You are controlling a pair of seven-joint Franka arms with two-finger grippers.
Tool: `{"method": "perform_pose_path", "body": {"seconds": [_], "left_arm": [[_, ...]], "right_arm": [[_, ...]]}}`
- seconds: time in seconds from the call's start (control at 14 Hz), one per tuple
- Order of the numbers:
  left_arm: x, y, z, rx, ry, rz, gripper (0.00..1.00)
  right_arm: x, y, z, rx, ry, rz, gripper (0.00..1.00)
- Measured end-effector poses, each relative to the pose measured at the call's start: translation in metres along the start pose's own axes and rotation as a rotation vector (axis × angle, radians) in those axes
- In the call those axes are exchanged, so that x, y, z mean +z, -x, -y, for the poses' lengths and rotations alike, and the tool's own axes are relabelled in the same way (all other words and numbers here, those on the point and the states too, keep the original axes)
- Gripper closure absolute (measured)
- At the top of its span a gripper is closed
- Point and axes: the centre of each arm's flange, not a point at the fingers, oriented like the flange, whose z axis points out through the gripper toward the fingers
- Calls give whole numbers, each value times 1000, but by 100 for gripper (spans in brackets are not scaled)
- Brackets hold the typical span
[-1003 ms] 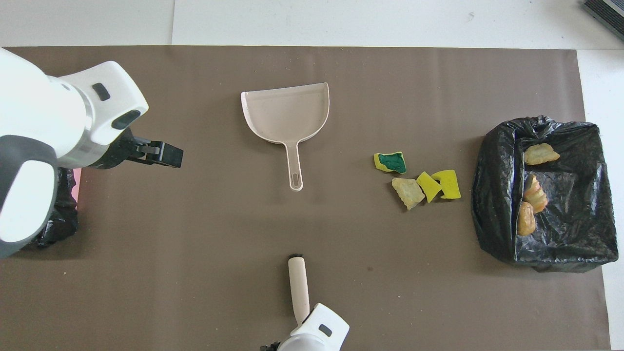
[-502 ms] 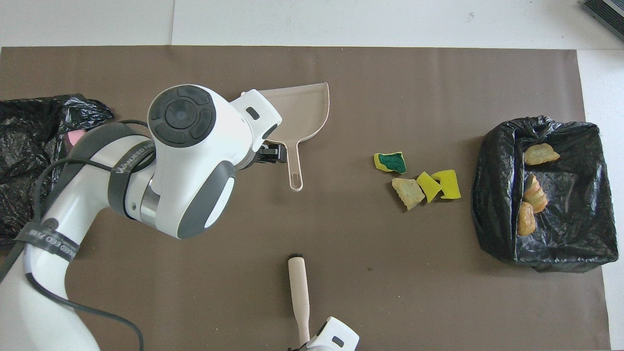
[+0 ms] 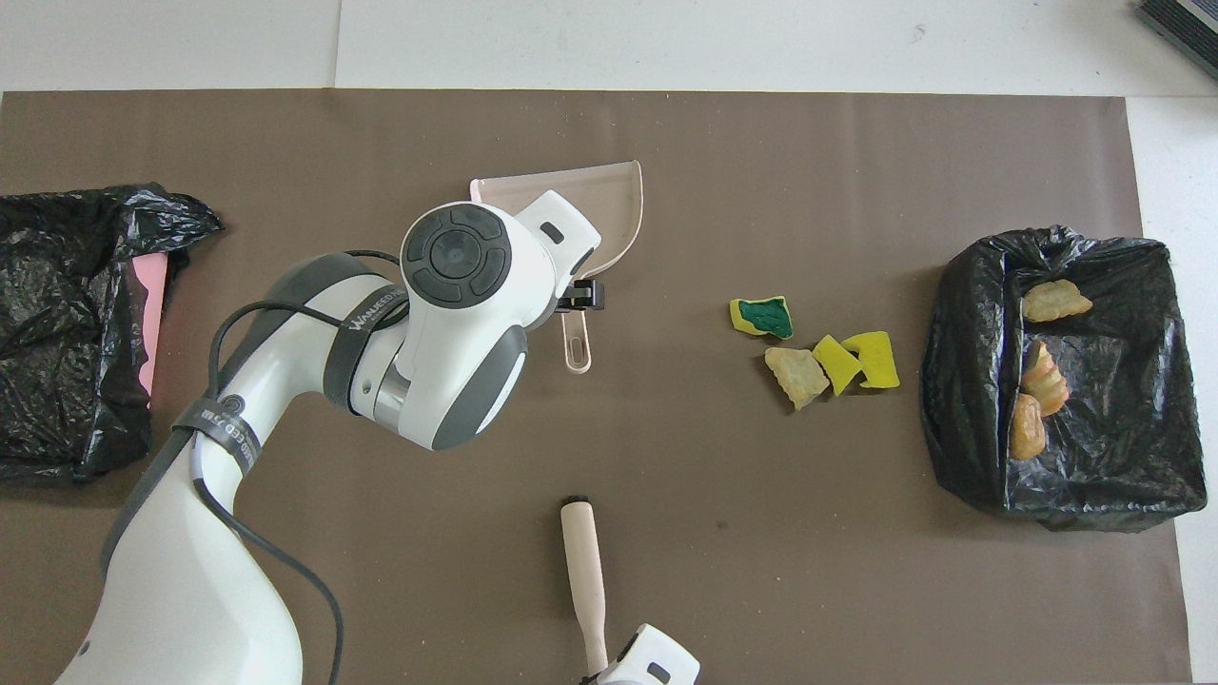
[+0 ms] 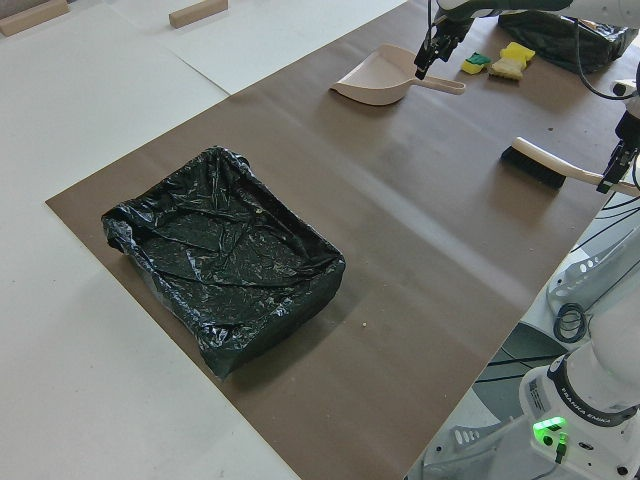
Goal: Sweep and dump trash in bin
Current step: 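Reach the left gripper to the dustpan handle and grasp it, then place the dustpan by the sponges while the right gripper grasps the brush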
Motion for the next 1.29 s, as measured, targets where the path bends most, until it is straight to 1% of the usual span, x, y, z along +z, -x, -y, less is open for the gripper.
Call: {"method": "perform_pose_path", "body": {"seconds": [0.07,0.21,0.36,0.5,0.57,0.64,0.79,0.86,0.93,1.0,1.07,1.22,1.29], "left_arm": [[4,1,-3,-16,1,-1,0],[24,6,-16,-44,7,-7,0],[46,9,-24,-68,8,-9,0],[53,8,-24,-79,6,-8,0],[52,7,-23,-82,6,-11,9],[51,6,-23,-86,7,-13,9],[48,5,-24,-105,10,-18,31],[49,5,-24,-109,10,-17,46],[49,5,-24,-110,10,-17,57],[49,5,-24,-111,10,-16,58],[49,5,-24,-112,10,-16,57],[50,6,-24,-113,9,-14,56],[50,6,-24,-113,8,-13,56]], "right_arm": [[-2,-2,1,2,-5,-3,74],[-11,-9,3,12,-23,-15,74],[-27,-23,3,33,-41,-27,74],[-48,-40,-10,36,-29,-23,74],[-57,-48,-24,26,-9,-8,74],[-66,-54,-42,10,14,11,74],[-84,-64,-82,-17,56,53,74],[-91,-69,-100,-20,66,65,74],[-98,-77,-122,-14,70,67,74],[-105,-87,-144,0,68,57,74],[-112,-98,-169,22,68,42,74],[-123,-124,-227,71,91,-5,74],[-126,-134,-253,73,112,-24,74]]}}
